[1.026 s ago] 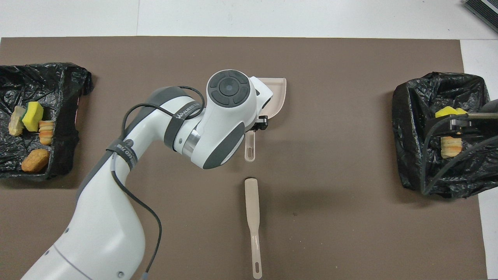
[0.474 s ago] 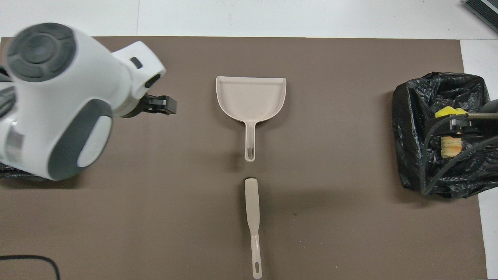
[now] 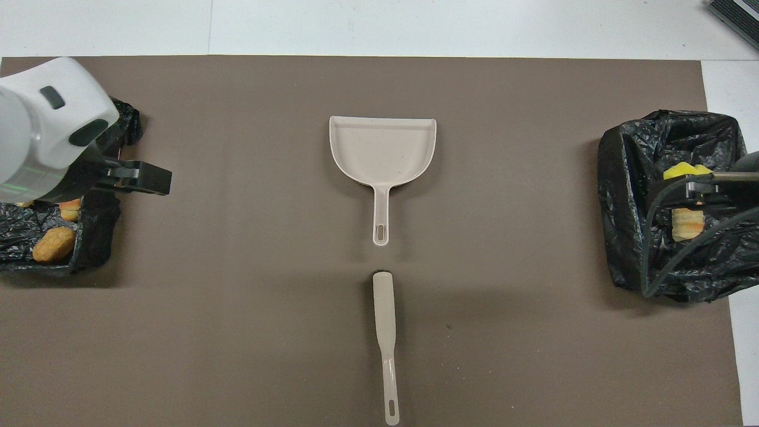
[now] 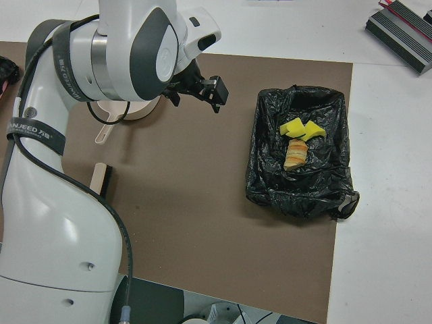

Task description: Sweep and dump trash in bin

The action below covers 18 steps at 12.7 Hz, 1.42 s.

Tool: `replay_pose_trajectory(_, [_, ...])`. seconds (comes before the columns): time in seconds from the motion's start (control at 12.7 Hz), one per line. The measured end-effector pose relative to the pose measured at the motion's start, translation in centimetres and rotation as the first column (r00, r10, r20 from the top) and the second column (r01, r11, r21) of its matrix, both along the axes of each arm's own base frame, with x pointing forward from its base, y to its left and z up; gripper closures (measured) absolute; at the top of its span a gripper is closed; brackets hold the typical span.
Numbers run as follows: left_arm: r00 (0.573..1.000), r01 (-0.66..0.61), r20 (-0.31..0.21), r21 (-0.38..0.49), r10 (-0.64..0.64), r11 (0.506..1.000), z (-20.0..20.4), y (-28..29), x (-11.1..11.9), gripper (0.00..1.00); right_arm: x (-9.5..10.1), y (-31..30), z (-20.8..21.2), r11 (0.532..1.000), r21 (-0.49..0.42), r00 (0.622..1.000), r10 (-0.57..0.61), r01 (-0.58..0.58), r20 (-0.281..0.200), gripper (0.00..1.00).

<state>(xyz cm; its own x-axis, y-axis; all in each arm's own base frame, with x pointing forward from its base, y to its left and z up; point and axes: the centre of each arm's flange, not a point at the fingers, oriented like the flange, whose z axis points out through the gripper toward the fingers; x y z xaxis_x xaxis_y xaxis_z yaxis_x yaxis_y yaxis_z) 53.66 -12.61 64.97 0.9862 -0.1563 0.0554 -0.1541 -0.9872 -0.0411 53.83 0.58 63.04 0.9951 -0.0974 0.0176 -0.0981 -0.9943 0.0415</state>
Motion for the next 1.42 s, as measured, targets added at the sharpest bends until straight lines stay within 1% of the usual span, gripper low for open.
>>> replay_pose_trajectory(0.16, [0.999, 0.005, -0.033, 0.009, -0.004, 1.000, 1.6, 1.2, -1.9, 0.00, 0.0, 0.0, 0.0, 1.000, 0.000, 1.000, 0.000, 0.000, 0.000, 0.00])
replay_pose_trajectory(0.32, [0.998, 0.028, -0.052, -0.004, -0.028, 1.000, 2.5, 1.8, -3.0, 0.00, 0.0, 0.0, 0.0, 1.000, 0.000, 1.000, 0.000, 0.000, 0.000, 0.00])
replay_pose_trajectory(0.63, [0.997, 0.042, -0.060, -0.041, -0.044, 0.998, 2.4, 3.6, -2.6, 0.00, 0.0, 0.0, 0.0, 1.000, 0.000, 1.000, 0.000, 0.000, 0.000, 0.00])
replay_pose_trajectory(1.42, [0.998, 0.017, -0.062, -0.043, -0.020, 0.999, 2.3, 5.0, -2.3, 0.00, 0.0, 0.0, 0.0, 1.000, 0.000, 1.000, 0.000, 0.000, 0.000, 0.00])
